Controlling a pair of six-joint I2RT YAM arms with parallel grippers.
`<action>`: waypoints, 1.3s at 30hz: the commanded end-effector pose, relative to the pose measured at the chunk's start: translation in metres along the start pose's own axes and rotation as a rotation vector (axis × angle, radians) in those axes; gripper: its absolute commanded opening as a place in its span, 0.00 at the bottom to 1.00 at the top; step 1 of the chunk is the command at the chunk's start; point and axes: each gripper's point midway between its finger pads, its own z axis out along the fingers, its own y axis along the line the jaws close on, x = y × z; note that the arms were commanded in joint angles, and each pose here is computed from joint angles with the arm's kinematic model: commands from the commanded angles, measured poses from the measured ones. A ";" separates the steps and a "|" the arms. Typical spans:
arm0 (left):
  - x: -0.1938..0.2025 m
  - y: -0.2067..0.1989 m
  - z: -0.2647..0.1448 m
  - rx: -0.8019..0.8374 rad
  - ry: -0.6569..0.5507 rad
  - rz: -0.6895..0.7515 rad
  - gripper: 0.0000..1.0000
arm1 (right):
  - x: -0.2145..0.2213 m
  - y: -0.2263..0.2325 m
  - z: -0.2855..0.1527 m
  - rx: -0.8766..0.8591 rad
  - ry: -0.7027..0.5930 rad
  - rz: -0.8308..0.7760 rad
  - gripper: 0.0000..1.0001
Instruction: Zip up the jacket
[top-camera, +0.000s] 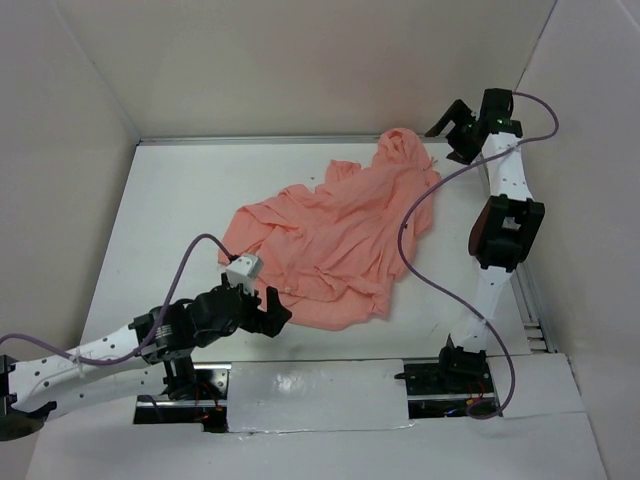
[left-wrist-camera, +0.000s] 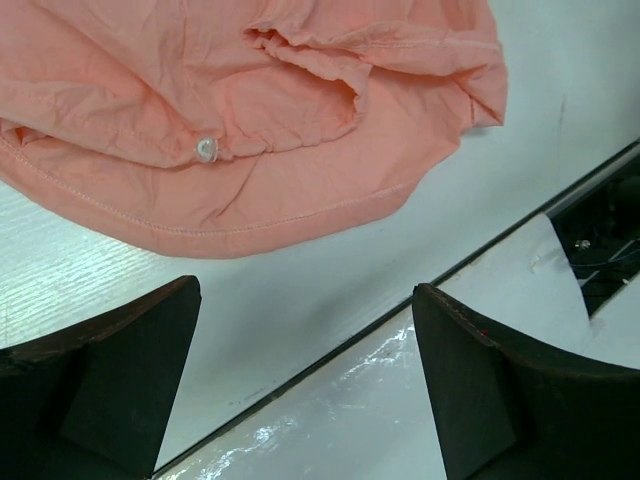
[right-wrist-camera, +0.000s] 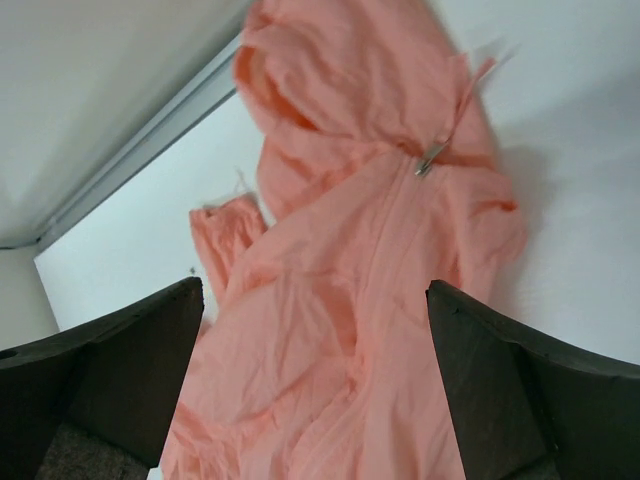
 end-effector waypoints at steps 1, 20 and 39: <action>-0.019 -0.019 -0.011 0.071 -0.034 -0.021 0.99 | -0.028 0.061 -0.076 -0.074 -0.177 -0.158 1.00; -0.065 0.064 0.123 -0.226 0.237 -0.337 0.99 | 0.342 -0.047 -0.141 0.202 0.268 -0.164 1.00; -0.103 0.138 0.210 -0.322 0.252 -0.376 0.00 | 0.372 -0.086 -0.163 0.213 0.283 -0.115 0.00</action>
